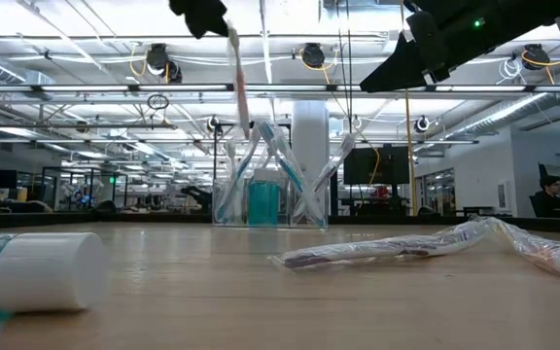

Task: Pick & Place toothbrushing station
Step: Put the left orange toothbrush into the left section of the transparent organizer

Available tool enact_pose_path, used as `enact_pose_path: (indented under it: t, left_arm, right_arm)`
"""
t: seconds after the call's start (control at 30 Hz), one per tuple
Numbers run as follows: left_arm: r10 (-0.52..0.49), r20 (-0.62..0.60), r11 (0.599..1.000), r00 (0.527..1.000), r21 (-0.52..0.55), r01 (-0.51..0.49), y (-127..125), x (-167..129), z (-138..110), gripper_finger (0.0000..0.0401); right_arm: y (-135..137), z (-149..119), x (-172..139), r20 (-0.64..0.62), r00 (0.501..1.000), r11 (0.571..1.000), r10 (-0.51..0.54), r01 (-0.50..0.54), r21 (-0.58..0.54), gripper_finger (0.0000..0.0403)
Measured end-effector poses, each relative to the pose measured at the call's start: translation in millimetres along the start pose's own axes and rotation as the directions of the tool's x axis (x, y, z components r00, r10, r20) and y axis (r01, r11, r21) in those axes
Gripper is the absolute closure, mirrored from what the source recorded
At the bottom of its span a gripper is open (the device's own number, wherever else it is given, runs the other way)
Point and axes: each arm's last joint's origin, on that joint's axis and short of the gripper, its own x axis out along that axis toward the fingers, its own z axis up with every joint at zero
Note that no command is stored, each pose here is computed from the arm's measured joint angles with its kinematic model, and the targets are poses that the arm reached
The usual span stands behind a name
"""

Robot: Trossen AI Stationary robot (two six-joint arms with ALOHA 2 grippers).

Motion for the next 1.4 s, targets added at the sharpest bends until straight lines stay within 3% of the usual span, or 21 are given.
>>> enact_pose_path:
  t: [0.4,0.57,1.17,1.4]
  left_arm:
    - [-0.076,-0.092,0.982,0.993,-0.182,0.058,12,38,-23,0.04]
    - [-0.077,-0.145,0.984,0.986,-0.169,0.052,4,50,-28,0.04]
    - [-0.135,-0.291,0.991,0.947,-0.047,0.127,-69,88,-44,0.0401]
    - [-0.171,-0.326,0.985,0.93,-0.054,0.162,-80,92,-50,0.0395]
  right_arm:
    - [0,0,0,0.0,1.0,1.0,0.0,0.0,0.0,0.0247]
    - [0,0,0,0.0,1.0,1.0,0.0,0.0,0.0,0.0247]
    - [0,0,0,0.0,1.0,1.0,0.0,0.0,0.0,0.0247]
    - [0,0,0,0.0,1.0,1.0,0.0,0.0,0.0,0.0247]
